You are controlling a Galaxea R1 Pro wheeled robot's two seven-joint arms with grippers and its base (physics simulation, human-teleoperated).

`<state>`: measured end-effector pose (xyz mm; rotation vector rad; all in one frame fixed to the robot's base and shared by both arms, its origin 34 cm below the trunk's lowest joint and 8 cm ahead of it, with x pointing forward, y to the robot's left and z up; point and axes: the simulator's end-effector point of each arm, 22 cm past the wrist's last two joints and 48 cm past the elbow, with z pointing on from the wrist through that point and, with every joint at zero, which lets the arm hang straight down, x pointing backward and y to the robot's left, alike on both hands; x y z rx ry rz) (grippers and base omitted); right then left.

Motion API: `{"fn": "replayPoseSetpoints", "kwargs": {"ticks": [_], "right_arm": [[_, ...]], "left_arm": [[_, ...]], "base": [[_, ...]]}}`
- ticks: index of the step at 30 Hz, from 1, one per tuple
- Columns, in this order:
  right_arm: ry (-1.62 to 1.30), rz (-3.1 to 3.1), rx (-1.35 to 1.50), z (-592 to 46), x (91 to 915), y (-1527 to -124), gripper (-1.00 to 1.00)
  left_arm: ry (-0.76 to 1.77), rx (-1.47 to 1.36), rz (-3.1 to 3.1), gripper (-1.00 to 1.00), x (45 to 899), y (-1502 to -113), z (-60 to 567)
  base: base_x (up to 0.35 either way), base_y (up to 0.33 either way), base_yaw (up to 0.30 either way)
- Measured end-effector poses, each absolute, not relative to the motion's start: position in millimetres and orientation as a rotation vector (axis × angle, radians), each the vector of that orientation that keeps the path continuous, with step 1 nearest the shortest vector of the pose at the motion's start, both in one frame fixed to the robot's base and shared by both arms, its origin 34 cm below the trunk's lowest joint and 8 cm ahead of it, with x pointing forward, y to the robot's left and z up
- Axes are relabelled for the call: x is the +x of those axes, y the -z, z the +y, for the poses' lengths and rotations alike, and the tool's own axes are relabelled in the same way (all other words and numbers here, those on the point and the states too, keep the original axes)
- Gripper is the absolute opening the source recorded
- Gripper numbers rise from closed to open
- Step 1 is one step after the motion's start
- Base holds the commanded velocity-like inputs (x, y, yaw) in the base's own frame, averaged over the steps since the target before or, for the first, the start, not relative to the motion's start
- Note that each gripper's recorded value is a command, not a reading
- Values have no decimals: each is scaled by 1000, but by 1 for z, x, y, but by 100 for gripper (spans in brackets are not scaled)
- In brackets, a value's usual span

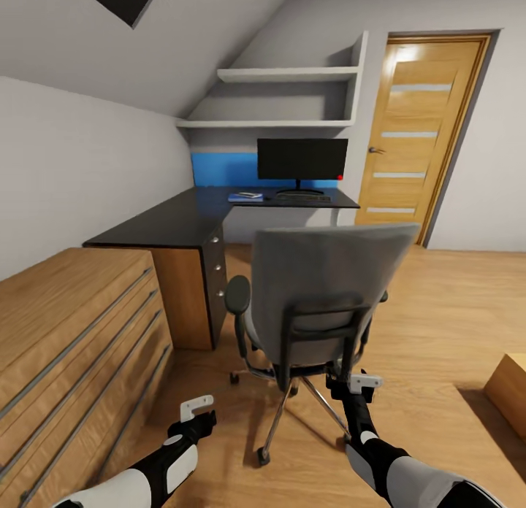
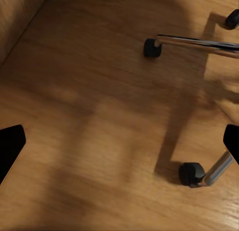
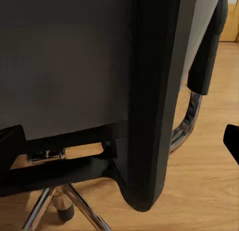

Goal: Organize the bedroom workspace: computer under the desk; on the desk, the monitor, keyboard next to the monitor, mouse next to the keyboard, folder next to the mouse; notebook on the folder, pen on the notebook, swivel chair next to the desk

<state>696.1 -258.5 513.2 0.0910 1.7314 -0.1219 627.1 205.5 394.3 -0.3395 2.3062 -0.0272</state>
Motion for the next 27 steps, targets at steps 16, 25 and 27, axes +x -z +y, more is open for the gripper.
{"fn": "replayPoseSetpoints", "kwargs": {"ticks": [16, 25, 27], "right_arm": [[121, 1732, 90, -258, 696, -513, 100], [120, 1735, 93, -257, 695, -512, 100], [117, 1735, 90, -255, 696, -512, 100]], "left_arm": [[16, -337, 2315, 100, 624, -391, 208], [16, -334, 2316, 100, 624, -391, 208], [17, -334, 2316, 100, 624, -391, 207]], "base": [[60, 0, 153], [66, 36, 1], [81, 42, 75]]}}
